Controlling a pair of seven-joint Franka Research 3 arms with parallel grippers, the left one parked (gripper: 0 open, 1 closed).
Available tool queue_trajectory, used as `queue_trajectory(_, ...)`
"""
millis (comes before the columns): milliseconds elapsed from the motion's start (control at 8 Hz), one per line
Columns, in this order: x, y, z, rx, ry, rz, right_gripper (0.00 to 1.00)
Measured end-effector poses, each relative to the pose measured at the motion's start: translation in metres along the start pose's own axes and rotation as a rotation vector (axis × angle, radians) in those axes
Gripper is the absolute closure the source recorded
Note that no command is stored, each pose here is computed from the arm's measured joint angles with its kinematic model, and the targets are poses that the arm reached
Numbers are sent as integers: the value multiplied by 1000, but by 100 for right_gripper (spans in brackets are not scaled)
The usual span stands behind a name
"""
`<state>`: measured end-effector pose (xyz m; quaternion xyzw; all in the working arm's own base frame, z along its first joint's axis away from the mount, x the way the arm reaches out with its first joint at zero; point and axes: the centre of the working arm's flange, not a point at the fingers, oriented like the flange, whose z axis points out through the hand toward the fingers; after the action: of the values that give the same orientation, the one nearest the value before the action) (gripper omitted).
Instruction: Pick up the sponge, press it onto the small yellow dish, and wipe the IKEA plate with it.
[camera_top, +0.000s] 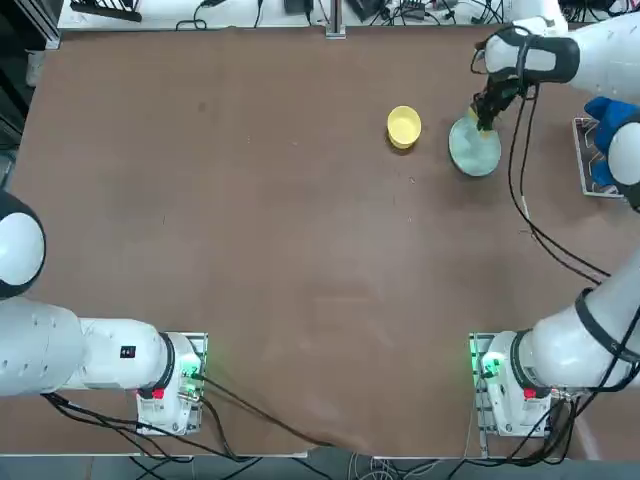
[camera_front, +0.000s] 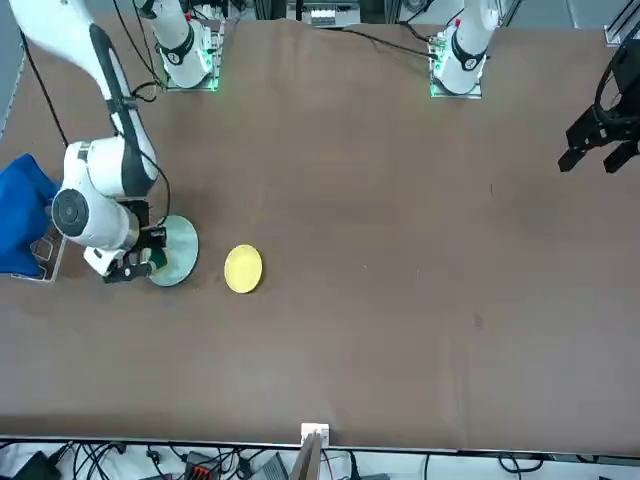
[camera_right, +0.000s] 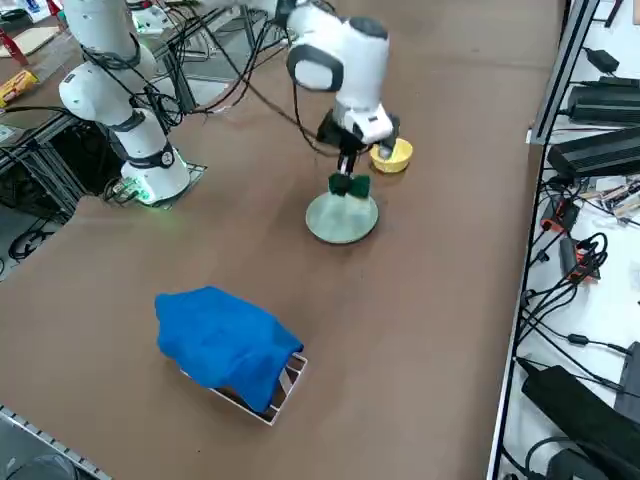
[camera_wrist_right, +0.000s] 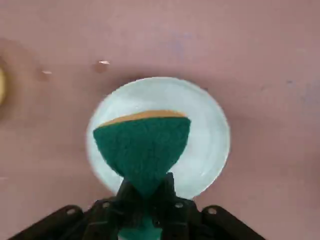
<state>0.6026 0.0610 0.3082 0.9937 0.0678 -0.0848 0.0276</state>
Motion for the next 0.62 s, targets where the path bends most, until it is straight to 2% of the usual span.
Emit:
queue_trajectory(375, -30, -97, -66, -9, 40, 111, 87)
queue_trajectory(625, -49, -171, -60, 31, 56, 192, 87)
